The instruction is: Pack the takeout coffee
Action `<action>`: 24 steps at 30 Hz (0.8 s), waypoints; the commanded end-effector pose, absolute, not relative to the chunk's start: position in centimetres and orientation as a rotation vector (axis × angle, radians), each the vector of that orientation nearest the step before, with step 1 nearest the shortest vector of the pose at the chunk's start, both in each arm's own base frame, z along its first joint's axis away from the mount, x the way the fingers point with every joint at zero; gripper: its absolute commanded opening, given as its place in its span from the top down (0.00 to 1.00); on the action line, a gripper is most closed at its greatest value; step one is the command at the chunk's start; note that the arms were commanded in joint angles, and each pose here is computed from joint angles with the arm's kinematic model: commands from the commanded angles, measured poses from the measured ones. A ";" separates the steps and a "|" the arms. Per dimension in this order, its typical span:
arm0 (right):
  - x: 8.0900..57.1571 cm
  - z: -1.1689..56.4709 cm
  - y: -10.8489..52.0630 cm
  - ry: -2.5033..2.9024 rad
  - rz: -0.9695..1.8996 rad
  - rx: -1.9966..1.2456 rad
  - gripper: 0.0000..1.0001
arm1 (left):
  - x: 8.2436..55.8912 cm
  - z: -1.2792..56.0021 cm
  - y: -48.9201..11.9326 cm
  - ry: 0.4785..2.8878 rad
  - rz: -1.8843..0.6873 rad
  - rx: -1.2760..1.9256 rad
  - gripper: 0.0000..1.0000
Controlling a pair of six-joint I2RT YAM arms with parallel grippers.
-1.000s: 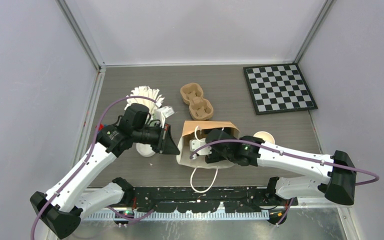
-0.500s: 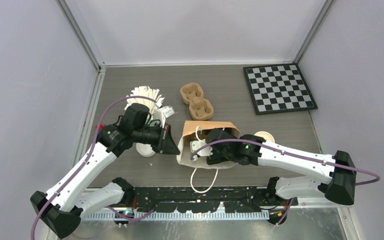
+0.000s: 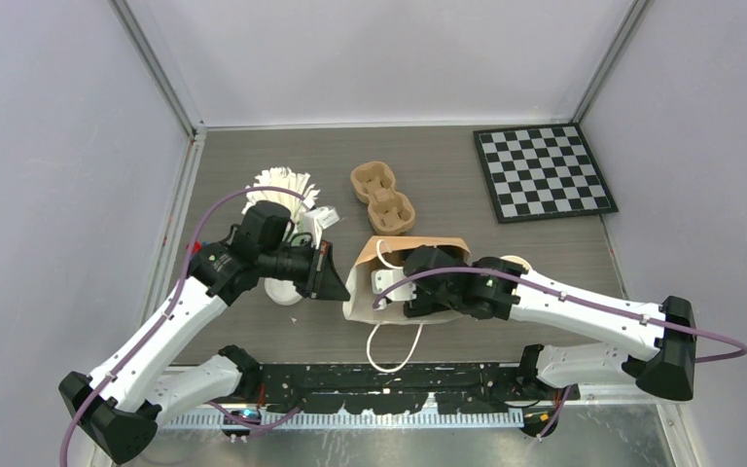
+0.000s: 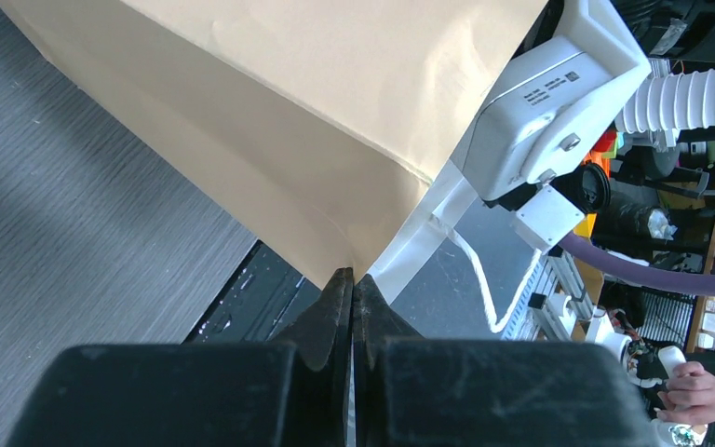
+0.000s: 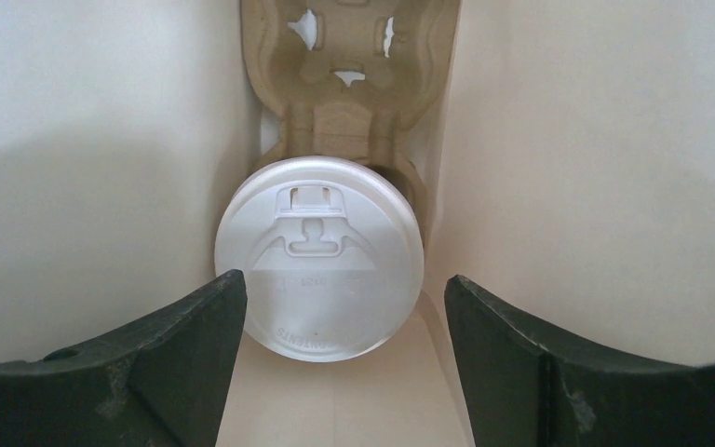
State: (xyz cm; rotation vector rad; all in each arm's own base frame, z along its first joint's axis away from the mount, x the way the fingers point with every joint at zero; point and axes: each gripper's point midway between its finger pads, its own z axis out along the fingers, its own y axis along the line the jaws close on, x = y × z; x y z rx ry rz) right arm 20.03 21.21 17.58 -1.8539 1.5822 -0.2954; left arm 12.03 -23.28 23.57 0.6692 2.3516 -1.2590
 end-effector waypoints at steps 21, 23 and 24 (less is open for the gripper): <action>19.2 19.3 25.4 1.575 -0.110 -1.761 0.60 | 12.0 25.5 -23.5 2.289 -1.277 0.690 1.00; 19.3 18.7 25.6 1.565 -0.103 -1.758 0.66 | 12.0 25.5 -23.5 2.289 -1.277 0.689 1.00; 19.4 18.6 25.7 1.559 -0.102 -1.751 0.69 | 12.0 25.6 -23.5 2.288 -1.277 0.690 1.00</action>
